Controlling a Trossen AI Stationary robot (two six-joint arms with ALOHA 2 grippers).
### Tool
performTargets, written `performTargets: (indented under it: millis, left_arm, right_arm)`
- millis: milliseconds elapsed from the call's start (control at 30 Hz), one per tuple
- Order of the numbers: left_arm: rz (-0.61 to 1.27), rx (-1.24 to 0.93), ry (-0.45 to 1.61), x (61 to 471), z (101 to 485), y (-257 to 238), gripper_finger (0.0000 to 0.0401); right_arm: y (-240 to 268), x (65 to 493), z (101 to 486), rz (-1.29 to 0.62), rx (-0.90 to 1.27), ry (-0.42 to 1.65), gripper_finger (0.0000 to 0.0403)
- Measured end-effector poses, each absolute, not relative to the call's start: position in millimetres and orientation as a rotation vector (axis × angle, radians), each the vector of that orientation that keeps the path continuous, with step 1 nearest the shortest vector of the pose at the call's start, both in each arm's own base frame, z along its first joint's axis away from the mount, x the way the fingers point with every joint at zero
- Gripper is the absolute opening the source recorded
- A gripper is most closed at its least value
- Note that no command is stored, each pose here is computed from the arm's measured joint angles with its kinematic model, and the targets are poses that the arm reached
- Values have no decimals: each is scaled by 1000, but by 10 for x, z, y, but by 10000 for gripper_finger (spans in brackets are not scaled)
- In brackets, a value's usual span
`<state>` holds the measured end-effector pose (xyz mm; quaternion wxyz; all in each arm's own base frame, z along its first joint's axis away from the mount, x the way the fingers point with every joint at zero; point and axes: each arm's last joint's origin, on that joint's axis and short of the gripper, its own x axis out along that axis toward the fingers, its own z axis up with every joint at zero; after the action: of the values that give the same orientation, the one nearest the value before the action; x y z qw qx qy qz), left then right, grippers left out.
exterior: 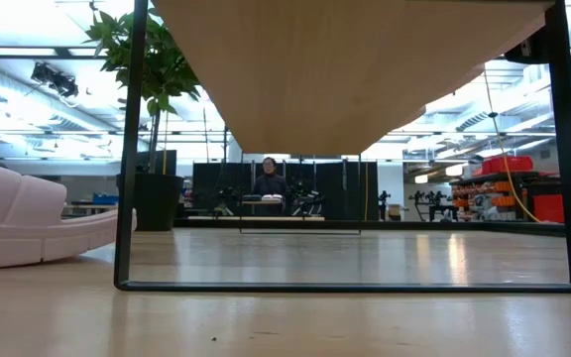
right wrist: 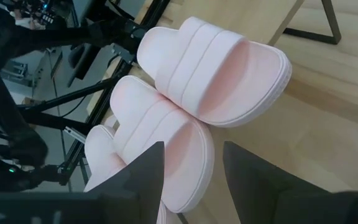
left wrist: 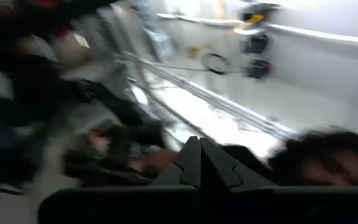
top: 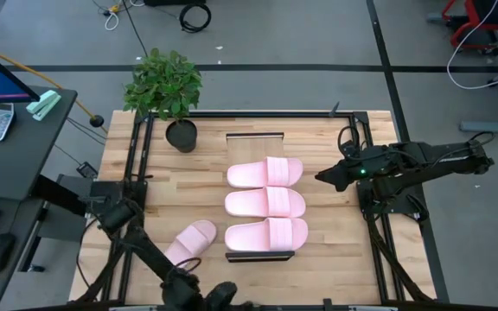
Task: Pick and place slides into the shelf
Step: Put the pink slipper on the shelf
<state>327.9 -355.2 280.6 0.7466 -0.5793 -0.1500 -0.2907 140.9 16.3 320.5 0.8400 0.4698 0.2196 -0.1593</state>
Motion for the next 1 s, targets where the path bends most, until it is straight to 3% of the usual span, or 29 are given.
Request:
performTargets:
  millis: [200,500,633,867,1000]
  left_arm:
    - [-721,-1340,-325,3003,2488,-3607,3]
    - [-269,-1436,-253,2257,2100,-3263,1]
    - [-173,-1482,-244,2027,2108,-2935,1]
    - [-304,-1458,-168,1702,2161,-2448,1]
    - [-326,-1476,-22,1572,2015,-2254,1]
  right_arm:
    - [164,1410,3205,-333,999,467,169]
    - [156,1411,3209,-371,1051,438,169]
    - [147,1411,3211,-403,1070,413,169]
    - [133,1419,3213,-452,1091,371,169]
    - [128,1418,3214,-469,1102,356,169]
